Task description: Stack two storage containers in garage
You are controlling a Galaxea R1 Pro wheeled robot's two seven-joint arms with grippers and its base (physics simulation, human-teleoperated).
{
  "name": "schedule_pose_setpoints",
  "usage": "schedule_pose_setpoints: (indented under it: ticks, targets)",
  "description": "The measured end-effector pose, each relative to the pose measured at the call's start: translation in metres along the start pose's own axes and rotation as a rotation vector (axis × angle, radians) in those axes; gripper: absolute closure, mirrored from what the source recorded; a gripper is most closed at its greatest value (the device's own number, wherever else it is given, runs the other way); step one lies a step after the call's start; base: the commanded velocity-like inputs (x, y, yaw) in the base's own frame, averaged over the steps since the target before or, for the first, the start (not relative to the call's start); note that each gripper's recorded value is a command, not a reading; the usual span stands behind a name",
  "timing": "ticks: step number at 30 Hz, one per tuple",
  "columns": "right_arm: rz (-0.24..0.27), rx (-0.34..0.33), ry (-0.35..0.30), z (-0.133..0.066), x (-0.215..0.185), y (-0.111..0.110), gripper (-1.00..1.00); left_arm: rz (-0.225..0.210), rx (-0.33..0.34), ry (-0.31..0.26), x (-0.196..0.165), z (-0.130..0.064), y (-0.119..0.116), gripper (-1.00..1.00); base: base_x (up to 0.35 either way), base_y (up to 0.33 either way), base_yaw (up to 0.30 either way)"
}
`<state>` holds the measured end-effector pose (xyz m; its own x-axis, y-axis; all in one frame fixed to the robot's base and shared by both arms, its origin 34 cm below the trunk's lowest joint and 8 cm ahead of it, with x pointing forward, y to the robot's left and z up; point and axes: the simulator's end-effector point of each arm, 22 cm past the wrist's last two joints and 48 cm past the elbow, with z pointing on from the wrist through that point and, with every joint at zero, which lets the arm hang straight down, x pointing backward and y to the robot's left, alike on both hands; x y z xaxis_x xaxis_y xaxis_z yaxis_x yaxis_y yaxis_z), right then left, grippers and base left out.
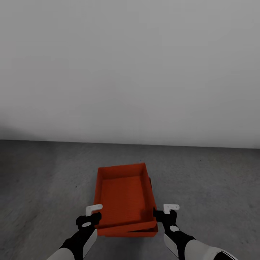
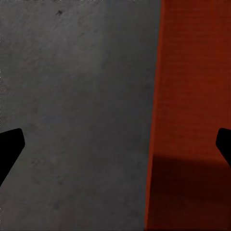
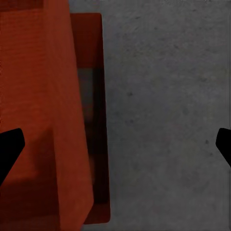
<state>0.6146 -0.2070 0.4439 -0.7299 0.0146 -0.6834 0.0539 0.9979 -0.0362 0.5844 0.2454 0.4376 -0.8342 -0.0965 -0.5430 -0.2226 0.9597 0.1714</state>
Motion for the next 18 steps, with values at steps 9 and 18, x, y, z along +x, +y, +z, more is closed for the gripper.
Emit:
schedule_pose_setpoints:
  ticks: [9,18]
  targets:
    - [0.0,0.0,0.0,-0.011,-0.013,-0.001,-1.0,0.0,-0.001,0.004,-0.009,-0.013,0.003,-1.0,0.0,0.0,0.0]
    - [0.001,-0.003,0.0,-0.022,-0.025,0.0,-1.0,0.001,-0.002,0.005,-0.019,-0.025,0.006,-1.0,0.0,0.0,0.0]
